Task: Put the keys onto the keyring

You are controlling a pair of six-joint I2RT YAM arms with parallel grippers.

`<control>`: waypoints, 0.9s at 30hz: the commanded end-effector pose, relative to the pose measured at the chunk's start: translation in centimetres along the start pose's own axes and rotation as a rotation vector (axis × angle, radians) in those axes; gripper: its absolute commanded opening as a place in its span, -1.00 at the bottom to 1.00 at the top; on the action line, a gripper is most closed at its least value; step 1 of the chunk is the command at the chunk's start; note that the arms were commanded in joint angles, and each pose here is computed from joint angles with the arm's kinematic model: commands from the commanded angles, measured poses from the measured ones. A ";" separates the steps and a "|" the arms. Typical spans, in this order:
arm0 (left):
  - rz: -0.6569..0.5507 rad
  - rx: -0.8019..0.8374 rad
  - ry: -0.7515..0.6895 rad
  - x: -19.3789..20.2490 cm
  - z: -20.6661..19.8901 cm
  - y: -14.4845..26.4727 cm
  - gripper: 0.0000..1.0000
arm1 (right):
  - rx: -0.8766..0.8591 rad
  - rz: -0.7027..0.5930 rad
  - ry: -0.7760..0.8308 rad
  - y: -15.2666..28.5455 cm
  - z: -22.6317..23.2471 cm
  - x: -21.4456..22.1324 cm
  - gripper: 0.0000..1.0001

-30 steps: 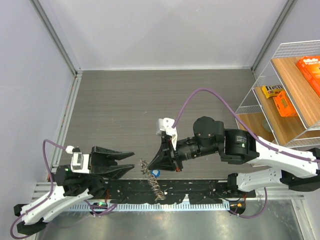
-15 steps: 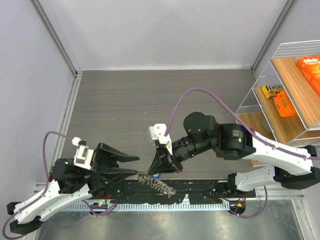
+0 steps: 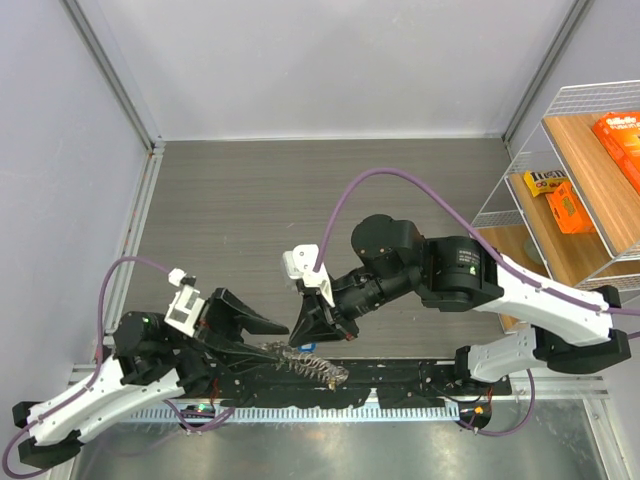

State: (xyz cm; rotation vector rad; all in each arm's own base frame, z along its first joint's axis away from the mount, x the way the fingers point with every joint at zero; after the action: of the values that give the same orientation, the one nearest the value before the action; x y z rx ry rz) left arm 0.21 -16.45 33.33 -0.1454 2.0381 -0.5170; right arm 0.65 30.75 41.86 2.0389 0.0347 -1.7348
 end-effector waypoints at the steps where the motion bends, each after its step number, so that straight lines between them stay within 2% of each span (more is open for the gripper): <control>1: 0.032 0.018 0.038 0.0 -0.3 -0.4 0.04 | 0.026 -0.067 0.054 0.4 -0.5 -2.2 -0.89; 16: 0.079 0.019 0.063 0.7 0.2 -0.7 0.04 | 0.044 -0.057 0.053 0.0 -1.1 -2.2 -0.89; 27: 0.096 0.050 0.071 0.7 0.4 -1.4 -0.11 | 0.038 -0.063 0.056 -0.3 -1.3 -2.3 -0.89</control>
State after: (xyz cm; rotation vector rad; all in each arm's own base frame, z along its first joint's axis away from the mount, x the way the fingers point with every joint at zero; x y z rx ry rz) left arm 0.41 -18.18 31.71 -0.0134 2.1261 -0.4499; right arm 1.24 31.83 41.53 2.0427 -0.0109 -1.7296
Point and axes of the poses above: each gripper's point midway between its finger pads, its own y axis back along the fingers, its own z axis along the line the jaws close on, x = y × z, the point moved 6 cm from there along y, back along the fingers, and after that the axes turned 15 degrees about y, right-handed, at the moved point
